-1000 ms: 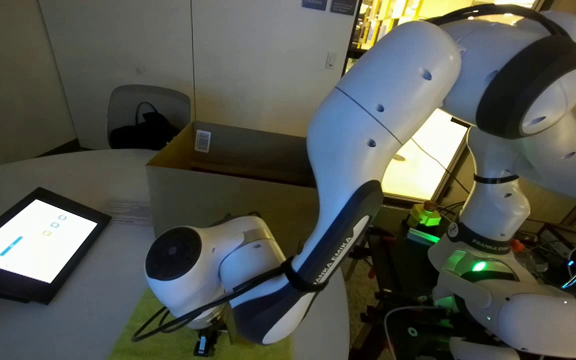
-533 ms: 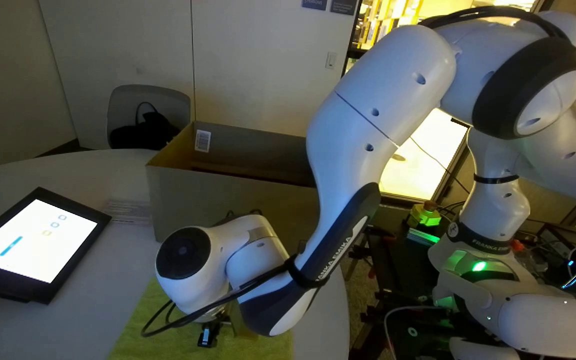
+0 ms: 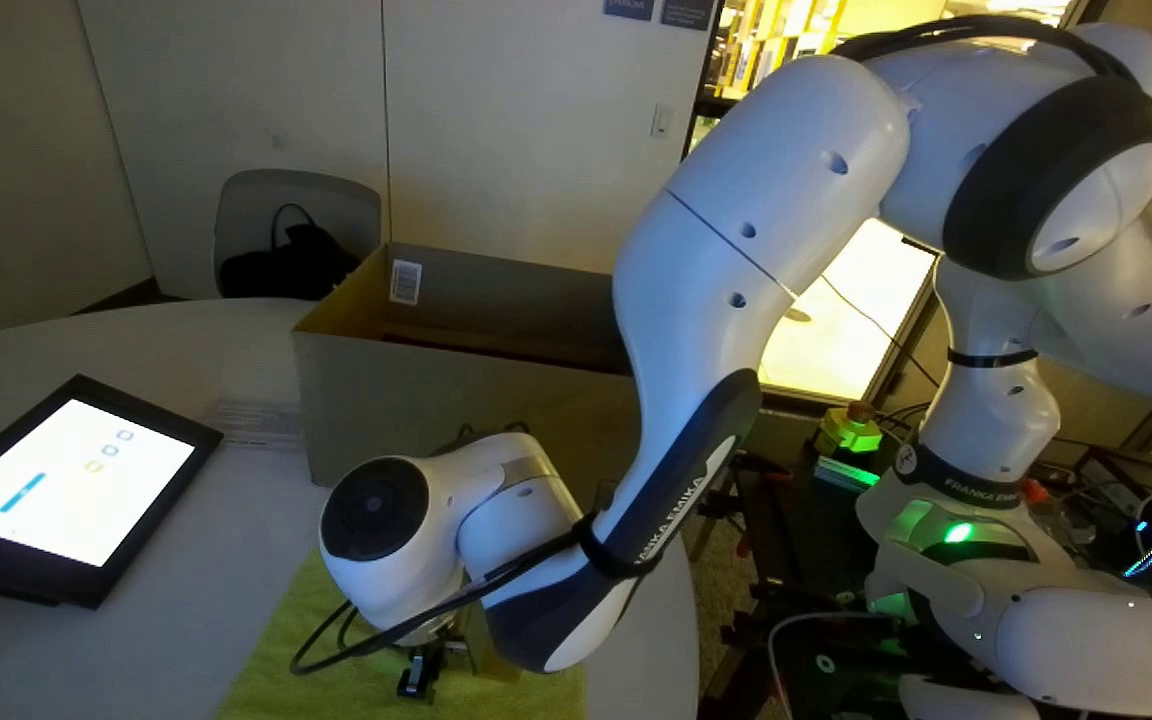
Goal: Put the marker on the green towel, then wrap the marker and put it in the box
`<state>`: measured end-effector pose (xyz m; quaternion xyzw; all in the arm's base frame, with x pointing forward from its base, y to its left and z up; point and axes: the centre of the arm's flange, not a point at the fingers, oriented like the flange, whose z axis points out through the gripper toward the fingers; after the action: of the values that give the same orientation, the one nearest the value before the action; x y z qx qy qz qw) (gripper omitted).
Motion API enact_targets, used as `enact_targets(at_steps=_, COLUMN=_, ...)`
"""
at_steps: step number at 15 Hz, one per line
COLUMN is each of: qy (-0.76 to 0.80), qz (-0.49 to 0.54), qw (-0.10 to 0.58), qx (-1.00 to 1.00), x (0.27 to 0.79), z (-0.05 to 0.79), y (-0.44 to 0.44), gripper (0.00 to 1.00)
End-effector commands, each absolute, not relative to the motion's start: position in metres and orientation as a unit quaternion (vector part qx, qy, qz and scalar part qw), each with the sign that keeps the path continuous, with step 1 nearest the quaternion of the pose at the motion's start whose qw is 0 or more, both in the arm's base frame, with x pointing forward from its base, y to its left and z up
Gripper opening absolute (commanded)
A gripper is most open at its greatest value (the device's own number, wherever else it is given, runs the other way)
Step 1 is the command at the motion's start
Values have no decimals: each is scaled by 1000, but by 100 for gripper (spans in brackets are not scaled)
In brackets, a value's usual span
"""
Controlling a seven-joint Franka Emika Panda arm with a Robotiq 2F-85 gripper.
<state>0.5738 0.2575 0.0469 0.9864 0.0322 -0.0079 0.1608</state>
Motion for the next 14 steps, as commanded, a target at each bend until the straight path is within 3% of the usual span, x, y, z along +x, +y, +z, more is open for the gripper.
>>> enact_targets(at_steps=1, qy=20, qz=8, qw=150, qx=988, x=558, z=70, y=257, gripper=84)
enact_targets(at_steps=3, qy=22, qz=16, qw=145, qx=989, x=546, z=85, y=264, gripper=99)
enact_targets(at_steps=8, qy=31, qz=31, qw=135, qx=990, x=503, z=117, y=280, gripper=100)
enact_targets(at_steps=14, qy=139, qz=21, qw=69, qx=988, x=436, z=106, y=312, gripper=100)
